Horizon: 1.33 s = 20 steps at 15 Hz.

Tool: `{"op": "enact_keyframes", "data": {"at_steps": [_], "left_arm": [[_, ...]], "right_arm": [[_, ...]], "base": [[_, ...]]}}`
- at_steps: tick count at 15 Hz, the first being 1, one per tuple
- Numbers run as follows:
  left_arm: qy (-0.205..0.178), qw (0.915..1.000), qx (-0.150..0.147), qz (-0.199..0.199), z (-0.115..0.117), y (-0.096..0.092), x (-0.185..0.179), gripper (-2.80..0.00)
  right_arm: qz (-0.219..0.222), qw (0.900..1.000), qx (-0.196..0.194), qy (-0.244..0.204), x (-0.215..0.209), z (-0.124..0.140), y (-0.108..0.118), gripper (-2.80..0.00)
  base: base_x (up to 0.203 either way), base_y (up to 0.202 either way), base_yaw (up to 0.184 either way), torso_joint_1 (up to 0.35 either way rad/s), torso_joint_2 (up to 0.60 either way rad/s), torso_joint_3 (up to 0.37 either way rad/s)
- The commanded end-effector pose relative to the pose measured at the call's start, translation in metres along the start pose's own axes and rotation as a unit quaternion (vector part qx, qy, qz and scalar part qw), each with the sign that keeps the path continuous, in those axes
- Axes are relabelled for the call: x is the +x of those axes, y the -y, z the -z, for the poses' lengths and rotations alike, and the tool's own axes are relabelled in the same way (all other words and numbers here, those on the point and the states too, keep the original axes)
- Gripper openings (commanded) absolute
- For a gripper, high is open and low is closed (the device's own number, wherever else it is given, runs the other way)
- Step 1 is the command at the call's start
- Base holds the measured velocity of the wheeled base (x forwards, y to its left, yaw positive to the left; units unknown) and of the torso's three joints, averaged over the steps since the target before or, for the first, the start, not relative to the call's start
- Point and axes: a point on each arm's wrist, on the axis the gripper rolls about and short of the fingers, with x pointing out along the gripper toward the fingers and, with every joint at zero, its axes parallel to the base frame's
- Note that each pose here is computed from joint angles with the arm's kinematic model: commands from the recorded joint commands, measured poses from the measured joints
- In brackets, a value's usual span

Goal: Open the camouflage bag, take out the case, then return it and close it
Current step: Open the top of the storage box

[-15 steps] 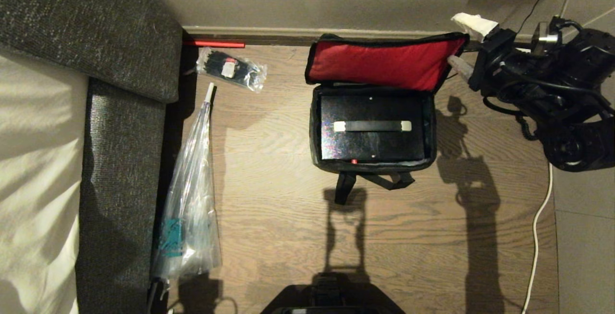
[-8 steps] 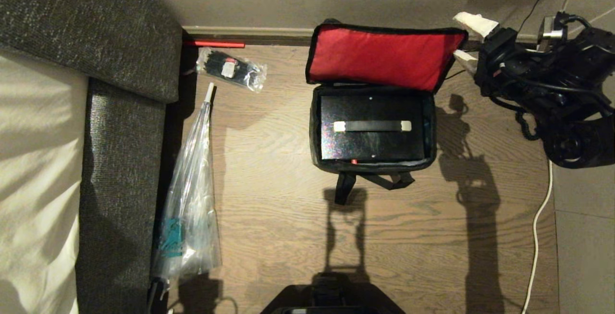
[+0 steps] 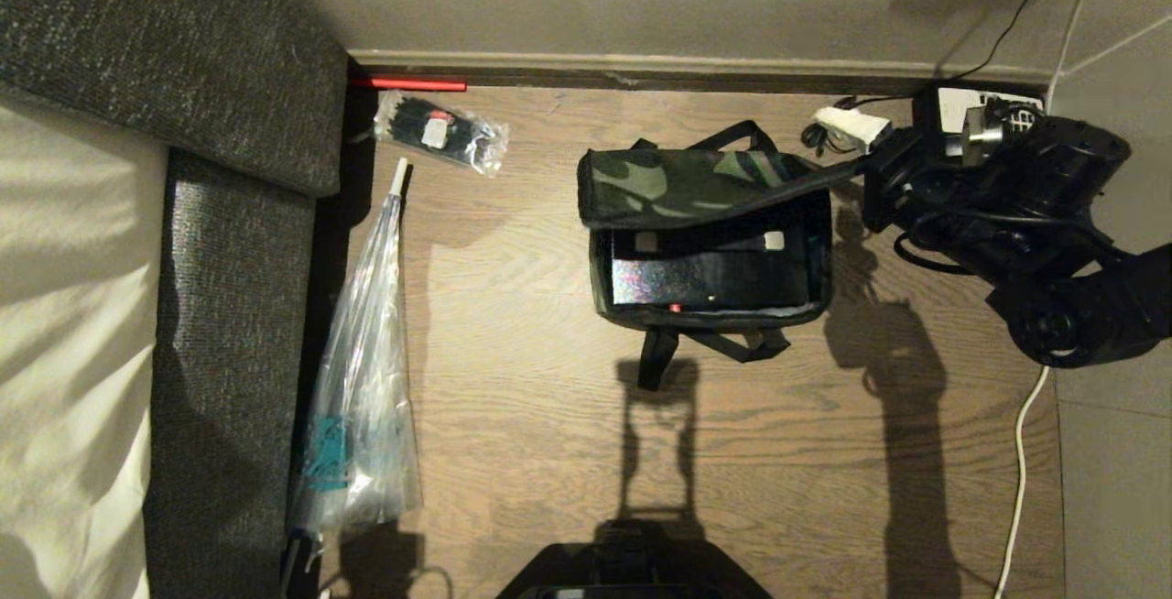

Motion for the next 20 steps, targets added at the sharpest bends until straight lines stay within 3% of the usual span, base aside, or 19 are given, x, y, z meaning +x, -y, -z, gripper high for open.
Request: {"op": "enact_keyframes", "data": {"at_steps": [1,13,20], "left_arm": [[0.0,1.0,0.0,0.0,0.0,0.0,0.0,-2.8],[0.0,1.0,0.0,0.0,0.0,0.0,0.0,-2.8],[-0.001,1.0,0.0,0.0,0.0,0.0,0.0,-2.8]], "right_arm": [[0.007,1.0,0.015,-0.009,0.004,0.009,0.008,0.0],[-0.022,0.999,0.006,0.039,0.025,-0.007,0.001,0.0],[-0.048,0.995,-0.019,0.089,0.031,-0.042,-0.01,0.0]], "base": [[0.0,0.0,0.0,0.0,0.0,0.0],[0.0,0.0,0.0,0.0,0.0,0.0],[0.0,0.0,0.0,0.0,0.0,0.0]]}}
